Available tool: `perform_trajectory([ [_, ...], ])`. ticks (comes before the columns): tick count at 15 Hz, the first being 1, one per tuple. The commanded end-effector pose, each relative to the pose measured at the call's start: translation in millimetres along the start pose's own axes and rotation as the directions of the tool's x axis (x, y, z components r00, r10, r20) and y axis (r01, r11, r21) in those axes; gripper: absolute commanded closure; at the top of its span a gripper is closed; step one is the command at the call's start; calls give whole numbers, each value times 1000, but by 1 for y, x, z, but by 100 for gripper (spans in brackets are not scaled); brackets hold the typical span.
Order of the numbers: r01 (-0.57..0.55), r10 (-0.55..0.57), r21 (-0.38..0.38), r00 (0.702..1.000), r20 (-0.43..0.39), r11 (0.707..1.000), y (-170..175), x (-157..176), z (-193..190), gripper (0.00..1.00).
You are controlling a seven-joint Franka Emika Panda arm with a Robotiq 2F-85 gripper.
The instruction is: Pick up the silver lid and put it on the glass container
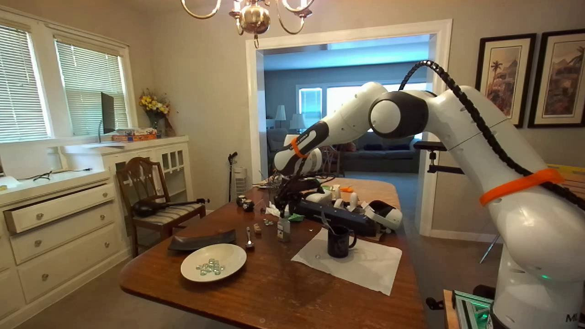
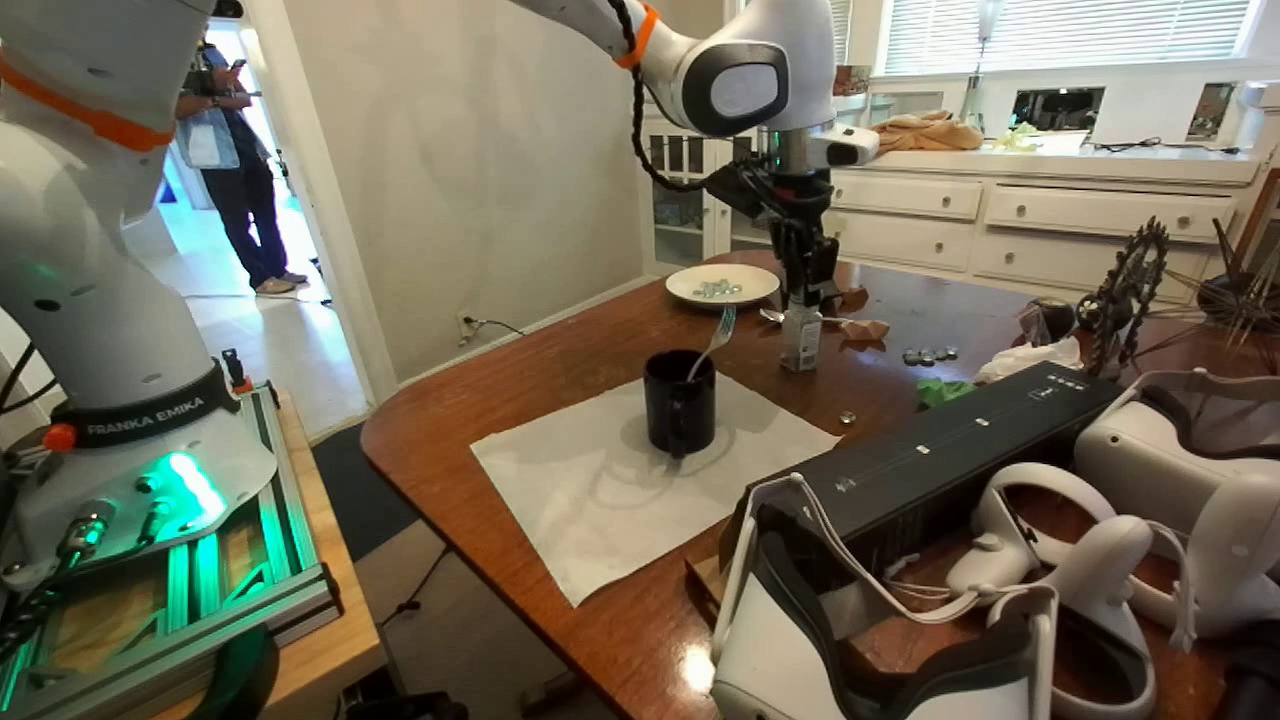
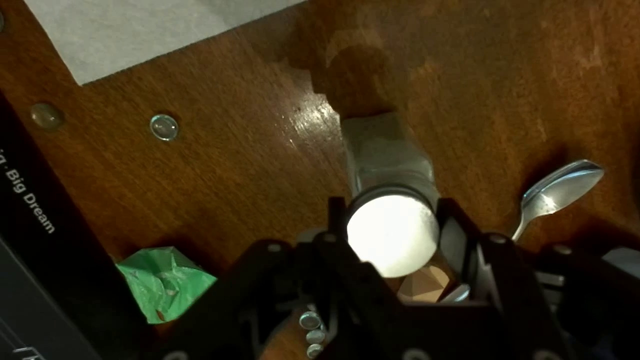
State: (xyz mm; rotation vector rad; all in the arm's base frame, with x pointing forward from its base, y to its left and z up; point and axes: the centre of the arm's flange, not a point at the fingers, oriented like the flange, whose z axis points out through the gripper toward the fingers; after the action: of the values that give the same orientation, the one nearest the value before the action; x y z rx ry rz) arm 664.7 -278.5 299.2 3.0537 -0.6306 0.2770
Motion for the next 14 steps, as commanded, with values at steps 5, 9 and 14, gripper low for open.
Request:
perform_trajectory([
  [5,10,-10,0,1000,8,1000,0,0,4,77],
  [9,16,-16,2,1000,-2,1000,-6,0,0,77],
  [14,26,-26,13,1000,0,1000,-15,6,4,77],
])
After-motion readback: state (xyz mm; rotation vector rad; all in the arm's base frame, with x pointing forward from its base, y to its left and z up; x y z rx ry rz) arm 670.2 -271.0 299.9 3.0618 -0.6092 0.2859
